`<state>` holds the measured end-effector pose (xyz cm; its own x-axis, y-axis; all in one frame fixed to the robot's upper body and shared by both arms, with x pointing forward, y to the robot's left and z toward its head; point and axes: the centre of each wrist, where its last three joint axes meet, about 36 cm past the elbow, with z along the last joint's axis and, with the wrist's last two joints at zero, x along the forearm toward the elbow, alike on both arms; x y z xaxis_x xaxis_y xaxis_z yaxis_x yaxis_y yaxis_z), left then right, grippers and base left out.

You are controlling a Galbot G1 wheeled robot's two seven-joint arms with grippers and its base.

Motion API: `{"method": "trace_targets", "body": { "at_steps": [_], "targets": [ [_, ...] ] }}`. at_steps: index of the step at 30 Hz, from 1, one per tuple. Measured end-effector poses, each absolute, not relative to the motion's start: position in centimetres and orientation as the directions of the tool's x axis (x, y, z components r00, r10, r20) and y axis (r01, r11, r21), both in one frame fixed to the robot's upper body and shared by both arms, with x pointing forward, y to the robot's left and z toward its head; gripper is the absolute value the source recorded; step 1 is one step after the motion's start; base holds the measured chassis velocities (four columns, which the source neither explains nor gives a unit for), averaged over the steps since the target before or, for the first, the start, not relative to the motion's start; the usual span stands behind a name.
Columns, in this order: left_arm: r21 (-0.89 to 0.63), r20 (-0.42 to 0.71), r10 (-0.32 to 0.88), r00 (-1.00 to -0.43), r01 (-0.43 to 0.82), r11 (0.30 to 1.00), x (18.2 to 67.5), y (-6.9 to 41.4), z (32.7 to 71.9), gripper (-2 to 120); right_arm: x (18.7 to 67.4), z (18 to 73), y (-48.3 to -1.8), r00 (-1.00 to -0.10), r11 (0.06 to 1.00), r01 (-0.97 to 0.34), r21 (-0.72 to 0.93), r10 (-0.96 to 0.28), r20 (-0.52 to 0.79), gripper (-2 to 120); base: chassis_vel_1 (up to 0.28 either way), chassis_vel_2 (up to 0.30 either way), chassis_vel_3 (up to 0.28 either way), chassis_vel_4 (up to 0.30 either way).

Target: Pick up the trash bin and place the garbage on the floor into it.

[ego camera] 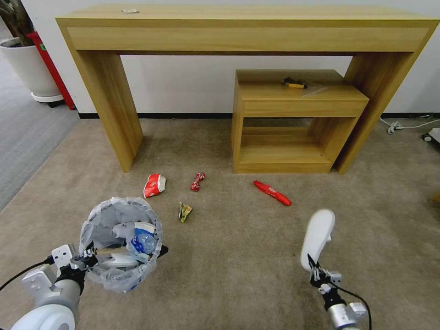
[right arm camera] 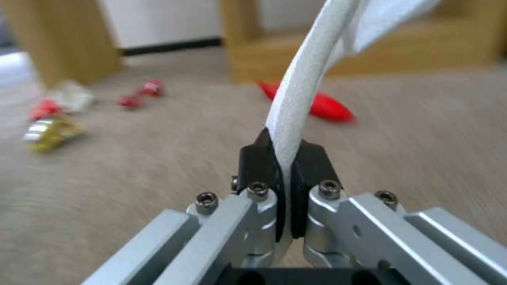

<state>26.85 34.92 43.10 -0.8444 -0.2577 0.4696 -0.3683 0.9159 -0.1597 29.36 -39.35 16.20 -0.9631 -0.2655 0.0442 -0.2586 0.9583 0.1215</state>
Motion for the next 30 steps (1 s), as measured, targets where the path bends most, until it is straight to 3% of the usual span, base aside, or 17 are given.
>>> {"method": "trace_targets", "body": {
  "at_steps": [2, 3, 9, 17, 26, 30],
  "targets": [
    [-0.160, 0.470, -0.258, -0.844, -0.368, 0.916, 26.9, 34.9, 43.1, 0, 29.4, 16.3, -39.4, -0.962, 0.957, -0.263, 0.120, -0.269, 0.042, 1, 0.000, 0.000, 0.000, 0.000],
    [-0.160, 0.471, -0.257, -0.844, -0.368, 0.916, 26.9, 34.9, 43.0, 0, 31.0, 18.0, -39.1, -0.940, 0.936, -0.340, 0.095, -0.341, -0.002, 1, 0.000, 0.000, 0.000, 0.000],
    [-0.161, 0.472, -0.255, -0.844, -0.367, 0.916, 27.0, 34.8, 42.9, 0, 35.1, 22.2, -37.5, -0.868, 0.870, -0.492, 0.047, -0.485, -0.108, 1, 0.000, 0.000, 0.000, 0.000],
    [-0.168, 0.486, -0.248, -0.838, -0.368, 0.915, 27.5, 34.7, 43.0, 0, 40.2, 30.2, -33.3, -0.687, 0.700, -0.714, -0.015, -0.705, -0.173, 1, 0.000, 0.000, 0.000, 0.000],
    [-0.164, 0.513, -0.217, -0.830, -0.344, 0.925, 29.3, 34.8, 43.3, 0, 46.1, 36.2, -26.6, -0.496, 0.528, -0.846, -0.081, -0.833, -0.244, 1, 0.000, 0.000, 0.000, 0.000],
    [-0.164, 0.515, -0.211, -0.831, -0.338, 0.927, 29.8, 34.8, 43.3, 0, 46.9, 36.7, -24.6, -0.455, 0.486, -0.871, -0.075, -0.855, -0.250, 1, 0.000, 0.000, 0.000, 0.000]
  ]
}}
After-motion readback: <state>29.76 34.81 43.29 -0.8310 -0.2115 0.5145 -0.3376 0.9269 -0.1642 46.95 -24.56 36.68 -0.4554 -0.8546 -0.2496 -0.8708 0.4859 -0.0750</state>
